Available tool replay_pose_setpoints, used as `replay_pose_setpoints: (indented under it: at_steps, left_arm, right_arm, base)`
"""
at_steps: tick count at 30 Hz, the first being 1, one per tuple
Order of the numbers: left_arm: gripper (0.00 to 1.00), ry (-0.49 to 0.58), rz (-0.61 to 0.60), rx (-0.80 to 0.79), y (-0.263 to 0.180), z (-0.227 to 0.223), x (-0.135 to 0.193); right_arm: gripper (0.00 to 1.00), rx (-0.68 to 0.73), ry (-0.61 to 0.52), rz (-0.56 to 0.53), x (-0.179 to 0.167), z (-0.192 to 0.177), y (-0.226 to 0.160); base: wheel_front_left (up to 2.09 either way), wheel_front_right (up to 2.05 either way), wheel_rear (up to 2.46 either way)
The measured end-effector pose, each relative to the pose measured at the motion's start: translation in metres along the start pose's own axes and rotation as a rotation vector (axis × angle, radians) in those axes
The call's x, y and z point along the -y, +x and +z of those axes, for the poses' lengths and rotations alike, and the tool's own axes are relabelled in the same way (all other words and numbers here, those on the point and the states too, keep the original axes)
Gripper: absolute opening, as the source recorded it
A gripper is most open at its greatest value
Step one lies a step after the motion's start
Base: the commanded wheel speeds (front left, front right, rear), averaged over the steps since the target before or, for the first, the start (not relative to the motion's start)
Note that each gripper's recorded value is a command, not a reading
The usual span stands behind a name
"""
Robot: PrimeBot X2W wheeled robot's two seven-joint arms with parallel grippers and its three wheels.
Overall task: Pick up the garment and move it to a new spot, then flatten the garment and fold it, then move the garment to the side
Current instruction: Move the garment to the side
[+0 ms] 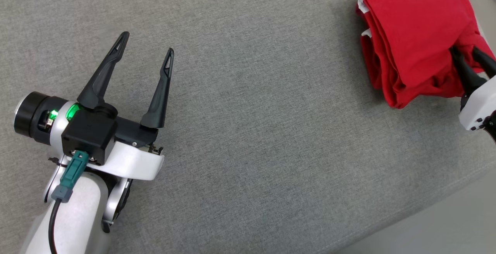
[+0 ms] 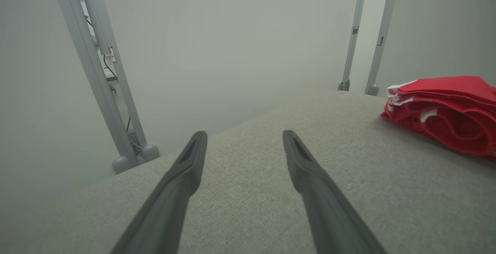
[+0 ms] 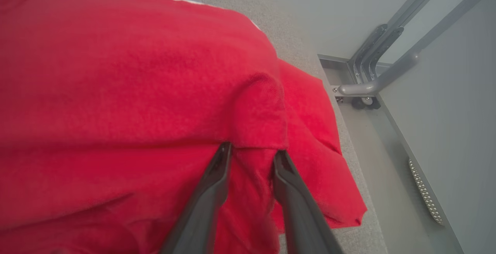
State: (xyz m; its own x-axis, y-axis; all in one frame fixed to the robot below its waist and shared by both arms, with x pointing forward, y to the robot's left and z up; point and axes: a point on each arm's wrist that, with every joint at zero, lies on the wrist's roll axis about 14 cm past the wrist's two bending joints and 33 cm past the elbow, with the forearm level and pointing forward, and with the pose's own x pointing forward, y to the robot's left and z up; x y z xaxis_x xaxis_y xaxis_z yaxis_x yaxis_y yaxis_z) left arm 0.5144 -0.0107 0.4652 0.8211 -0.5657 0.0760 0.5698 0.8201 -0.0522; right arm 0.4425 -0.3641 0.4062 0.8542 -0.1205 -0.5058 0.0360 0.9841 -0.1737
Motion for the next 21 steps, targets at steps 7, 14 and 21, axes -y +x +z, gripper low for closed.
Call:
replay_pose_setpoints:
  at_steps: [7, 14, 21]
  left_arm:
    - [1.00, 0.006, 0.029, 0.013, -0.003, 0.003, -0.009]
    - [1.00, 0.004, 0.091, 0.043, -0.014, 0.020, -0.018]
    - [1.00, 0.018, 0.200, 0.071, -0.040, 0.040, -0.035]
  right_arm:
    - [1.00, -0.007, 0.095, -0.055, 0.010, -0.018, 0.003]
    - [1.00, 0.127, 0.174, -0.074, 0.017, -0.004, -0.017]
    - [1.00, 0.420, 0.245, -0.064, 0.014, 0.065, -0.044]
  base:
    - [0.00, 0.00, 0.00]
    - [0.00, 0.00, 0.00]
    - [0.00, 0.00, 0.00]
